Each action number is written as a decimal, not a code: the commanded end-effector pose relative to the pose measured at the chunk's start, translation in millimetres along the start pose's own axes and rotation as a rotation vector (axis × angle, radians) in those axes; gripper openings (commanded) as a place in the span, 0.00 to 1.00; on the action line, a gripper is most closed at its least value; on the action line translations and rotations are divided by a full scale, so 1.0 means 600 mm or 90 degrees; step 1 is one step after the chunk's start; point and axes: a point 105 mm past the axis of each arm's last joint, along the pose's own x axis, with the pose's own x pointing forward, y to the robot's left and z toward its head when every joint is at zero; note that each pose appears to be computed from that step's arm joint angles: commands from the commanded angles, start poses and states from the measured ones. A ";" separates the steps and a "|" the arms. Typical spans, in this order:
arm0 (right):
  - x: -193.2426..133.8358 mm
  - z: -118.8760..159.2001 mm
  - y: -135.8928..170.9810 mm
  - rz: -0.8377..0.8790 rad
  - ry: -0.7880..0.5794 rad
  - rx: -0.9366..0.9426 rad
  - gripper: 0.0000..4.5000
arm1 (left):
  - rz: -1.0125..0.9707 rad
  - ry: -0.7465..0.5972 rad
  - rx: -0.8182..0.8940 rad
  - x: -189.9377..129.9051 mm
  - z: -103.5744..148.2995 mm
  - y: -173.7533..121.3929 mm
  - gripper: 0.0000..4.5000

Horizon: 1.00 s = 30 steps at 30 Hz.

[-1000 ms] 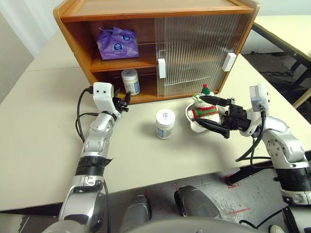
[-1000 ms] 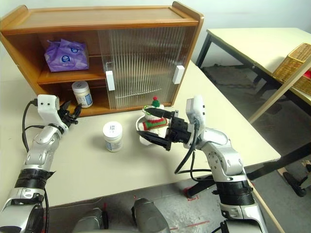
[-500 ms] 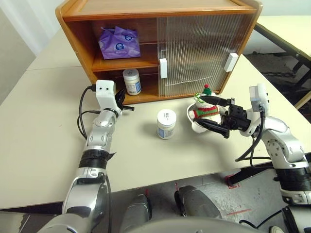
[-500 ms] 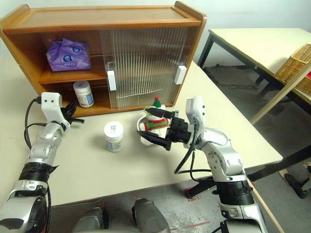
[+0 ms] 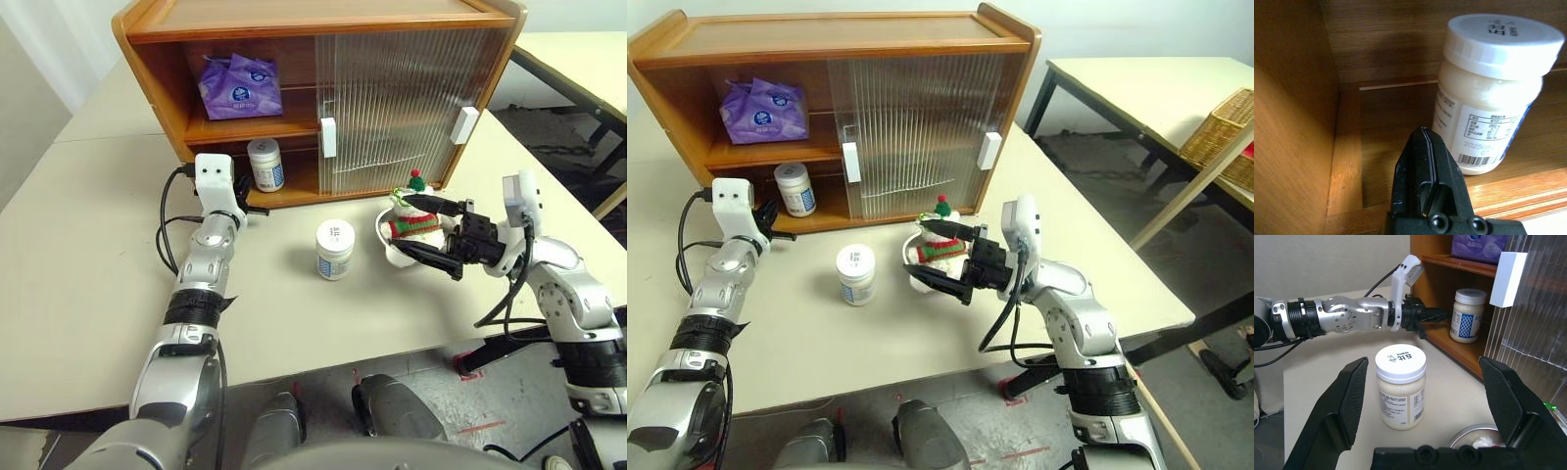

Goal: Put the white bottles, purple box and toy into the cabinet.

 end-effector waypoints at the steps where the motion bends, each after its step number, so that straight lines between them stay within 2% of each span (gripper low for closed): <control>1: -0.002 0.003 0.001 -0.003 0.002 -0.010 1.00 | 0.002 0.009 0.003 0.005 -0.003 -0.002 0.01; 19: -0.004 0.002 0.004 -0.014 -0.001 -0.011 1.00 | -0.113 0.000 0.055 0.019 0.007 -0.049 0.01; 30: -0.004 0.001 0.002 -0.015 0.000 -0.013 1.00 | -0.130 0.002 0.089 0.018 0.007 -0.055 0.01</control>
